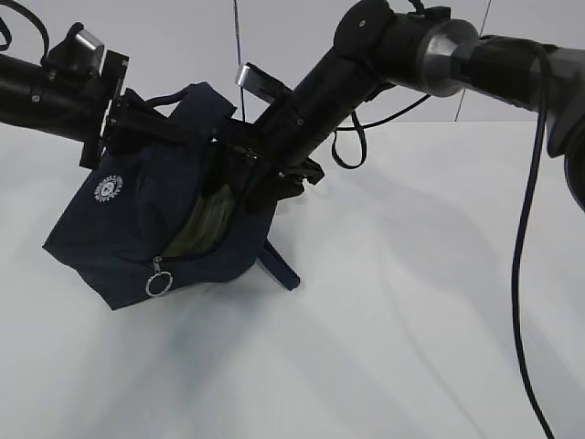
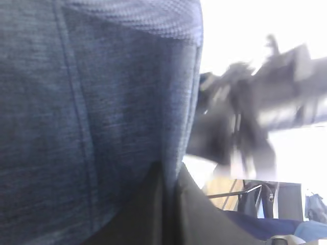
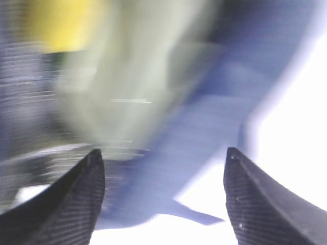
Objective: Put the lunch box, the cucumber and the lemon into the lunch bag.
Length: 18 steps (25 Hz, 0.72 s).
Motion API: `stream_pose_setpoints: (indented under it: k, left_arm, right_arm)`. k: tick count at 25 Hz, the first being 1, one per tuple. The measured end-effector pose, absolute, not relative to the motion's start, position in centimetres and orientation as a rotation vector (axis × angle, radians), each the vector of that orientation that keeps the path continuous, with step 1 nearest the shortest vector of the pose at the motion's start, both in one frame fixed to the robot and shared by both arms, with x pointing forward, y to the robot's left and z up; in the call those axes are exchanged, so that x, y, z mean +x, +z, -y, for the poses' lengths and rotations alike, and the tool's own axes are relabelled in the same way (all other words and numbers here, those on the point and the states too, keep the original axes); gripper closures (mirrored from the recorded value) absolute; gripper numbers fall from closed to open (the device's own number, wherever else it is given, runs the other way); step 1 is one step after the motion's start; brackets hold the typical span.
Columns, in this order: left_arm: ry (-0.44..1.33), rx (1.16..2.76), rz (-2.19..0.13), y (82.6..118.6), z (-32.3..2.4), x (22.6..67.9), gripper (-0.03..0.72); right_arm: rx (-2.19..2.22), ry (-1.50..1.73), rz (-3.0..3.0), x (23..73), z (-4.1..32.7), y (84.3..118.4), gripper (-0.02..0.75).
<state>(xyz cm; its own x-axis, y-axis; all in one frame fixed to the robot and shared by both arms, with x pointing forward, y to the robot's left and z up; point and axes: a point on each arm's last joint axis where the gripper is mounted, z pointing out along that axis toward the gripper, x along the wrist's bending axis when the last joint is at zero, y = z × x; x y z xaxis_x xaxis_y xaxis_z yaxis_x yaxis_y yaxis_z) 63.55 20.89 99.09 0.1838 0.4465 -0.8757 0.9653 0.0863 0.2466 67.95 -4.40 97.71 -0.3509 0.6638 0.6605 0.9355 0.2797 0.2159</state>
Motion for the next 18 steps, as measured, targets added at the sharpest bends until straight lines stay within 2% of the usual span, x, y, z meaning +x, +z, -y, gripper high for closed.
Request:
stream_pose_setpoints:
  k: [11, 18]
  left_arm:
    - [-0.683, 1.545, -1.414, 98.9, -21.0, 63.4, 0.697]
    - [-0.682, 1.546, -1.415, 98.9, -21.0, 63.4, 0.697]
  right_arm:
    - [-1.707, -0.606, 2.366, 68.4, 7.5, 99.3, 0.199]
    - [-1.729, -0.599, 2.324, 68.4, 7.4, 98.9, 0.198]
